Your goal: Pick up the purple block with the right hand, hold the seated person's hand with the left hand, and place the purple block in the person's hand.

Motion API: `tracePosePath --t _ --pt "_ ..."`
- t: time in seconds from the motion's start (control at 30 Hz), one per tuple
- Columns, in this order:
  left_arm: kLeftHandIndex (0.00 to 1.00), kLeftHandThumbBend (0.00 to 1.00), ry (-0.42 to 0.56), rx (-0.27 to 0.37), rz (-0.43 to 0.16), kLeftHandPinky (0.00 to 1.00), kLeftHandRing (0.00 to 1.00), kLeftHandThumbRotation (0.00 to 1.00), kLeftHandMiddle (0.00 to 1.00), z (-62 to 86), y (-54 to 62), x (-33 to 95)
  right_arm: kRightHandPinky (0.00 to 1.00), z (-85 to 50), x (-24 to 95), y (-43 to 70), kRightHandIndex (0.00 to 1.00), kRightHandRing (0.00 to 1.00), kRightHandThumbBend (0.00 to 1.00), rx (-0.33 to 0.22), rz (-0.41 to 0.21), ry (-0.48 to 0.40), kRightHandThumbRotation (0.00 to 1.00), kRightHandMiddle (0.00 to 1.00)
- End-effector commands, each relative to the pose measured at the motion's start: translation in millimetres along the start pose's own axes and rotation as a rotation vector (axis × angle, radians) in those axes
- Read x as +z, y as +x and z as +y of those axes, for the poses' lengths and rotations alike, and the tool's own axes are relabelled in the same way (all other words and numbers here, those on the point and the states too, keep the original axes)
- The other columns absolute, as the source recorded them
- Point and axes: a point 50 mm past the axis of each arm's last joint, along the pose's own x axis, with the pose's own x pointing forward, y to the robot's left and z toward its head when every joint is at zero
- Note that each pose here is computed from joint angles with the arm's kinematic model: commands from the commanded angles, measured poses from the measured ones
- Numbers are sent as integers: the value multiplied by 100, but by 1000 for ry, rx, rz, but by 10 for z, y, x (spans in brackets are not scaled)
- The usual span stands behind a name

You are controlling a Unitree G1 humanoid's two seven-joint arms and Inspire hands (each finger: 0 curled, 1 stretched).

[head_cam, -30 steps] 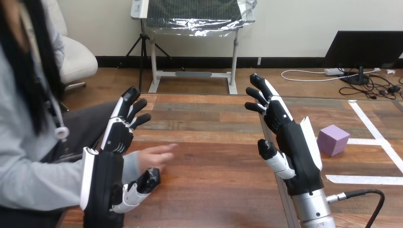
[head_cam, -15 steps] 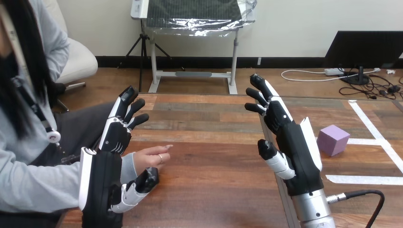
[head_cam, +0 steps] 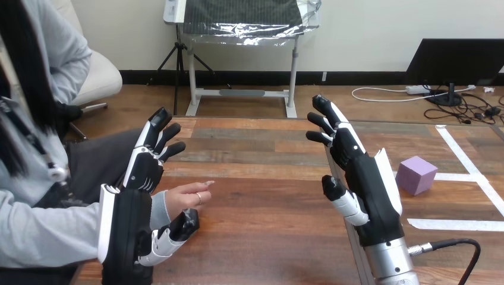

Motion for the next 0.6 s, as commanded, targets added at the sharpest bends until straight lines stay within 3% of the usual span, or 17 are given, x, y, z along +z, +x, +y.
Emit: tracePosePath --t 0.0,0.57 --pt "92 100 10 6 -62 80 88 82 93 19 151 25 82 -80 66 170 93 90 100 -13 -66 -22 94 94" --pt "92 99 20 11 -63 80 89 81 93 33 158 23 84 -116 67 199 94 92 100 -1 -66 -42 95 96"
